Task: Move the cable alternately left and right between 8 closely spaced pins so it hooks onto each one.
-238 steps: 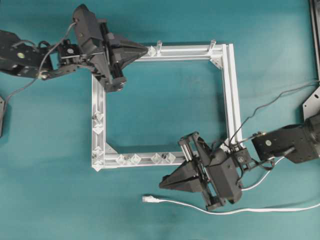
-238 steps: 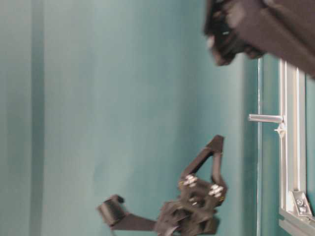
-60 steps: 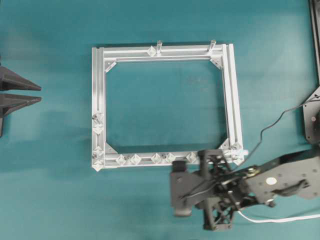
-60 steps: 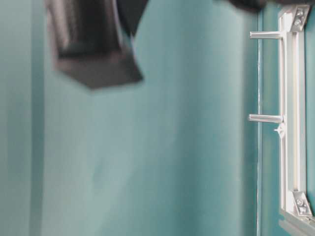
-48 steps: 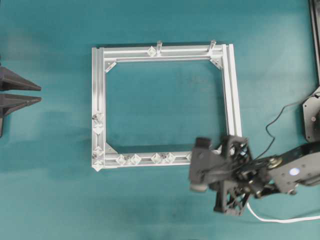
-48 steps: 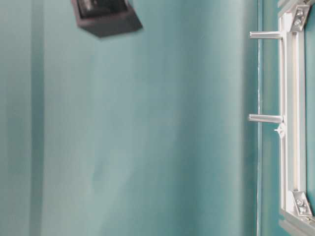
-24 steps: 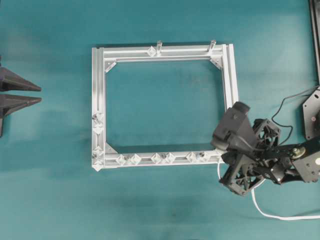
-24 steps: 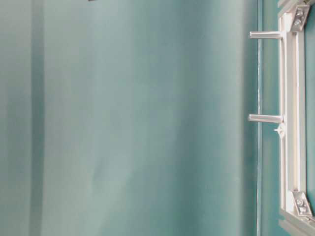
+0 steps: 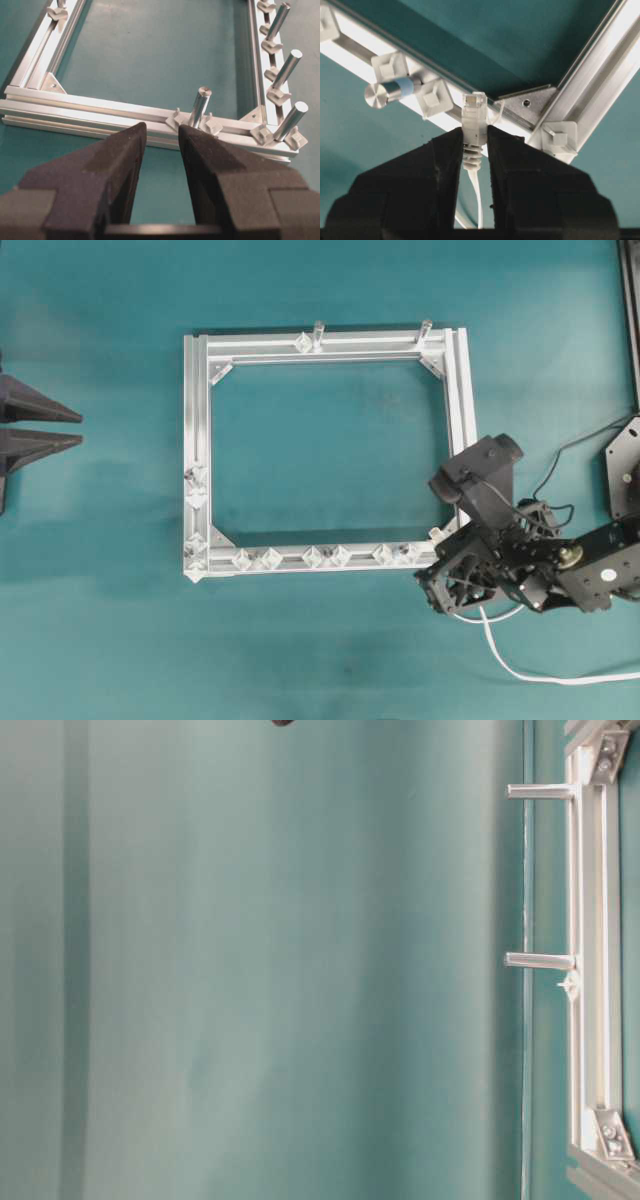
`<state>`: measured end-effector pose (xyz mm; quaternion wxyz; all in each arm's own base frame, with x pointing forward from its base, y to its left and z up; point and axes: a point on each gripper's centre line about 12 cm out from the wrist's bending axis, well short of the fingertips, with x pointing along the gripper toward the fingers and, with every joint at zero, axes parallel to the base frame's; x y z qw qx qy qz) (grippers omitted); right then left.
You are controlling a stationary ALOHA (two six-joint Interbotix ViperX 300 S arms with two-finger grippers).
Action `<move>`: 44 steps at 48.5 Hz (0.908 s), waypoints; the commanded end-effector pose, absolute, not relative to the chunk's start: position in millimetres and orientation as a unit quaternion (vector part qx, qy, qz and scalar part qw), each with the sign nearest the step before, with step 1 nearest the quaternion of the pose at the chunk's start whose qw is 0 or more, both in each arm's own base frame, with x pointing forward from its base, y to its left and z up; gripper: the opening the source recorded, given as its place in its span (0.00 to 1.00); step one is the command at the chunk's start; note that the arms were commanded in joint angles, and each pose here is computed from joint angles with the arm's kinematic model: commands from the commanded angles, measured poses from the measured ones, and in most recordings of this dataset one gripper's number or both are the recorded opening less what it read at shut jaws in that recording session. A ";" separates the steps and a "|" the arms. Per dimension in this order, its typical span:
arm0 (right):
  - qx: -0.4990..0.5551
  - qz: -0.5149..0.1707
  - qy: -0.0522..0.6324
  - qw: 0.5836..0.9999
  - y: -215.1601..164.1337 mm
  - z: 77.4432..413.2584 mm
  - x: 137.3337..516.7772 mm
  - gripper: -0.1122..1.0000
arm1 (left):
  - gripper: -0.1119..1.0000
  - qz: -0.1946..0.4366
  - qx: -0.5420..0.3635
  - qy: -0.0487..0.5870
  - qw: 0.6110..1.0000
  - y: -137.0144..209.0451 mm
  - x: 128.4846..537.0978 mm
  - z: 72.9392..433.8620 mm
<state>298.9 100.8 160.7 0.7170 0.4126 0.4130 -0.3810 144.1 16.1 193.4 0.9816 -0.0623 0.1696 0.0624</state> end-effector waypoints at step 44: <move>0.432 -0.392 0.395 0.710 93.5 166.2 302.7 0.27 | 0.43 0.061 -0.061 0.165 0.982 16.0 145.9 197.3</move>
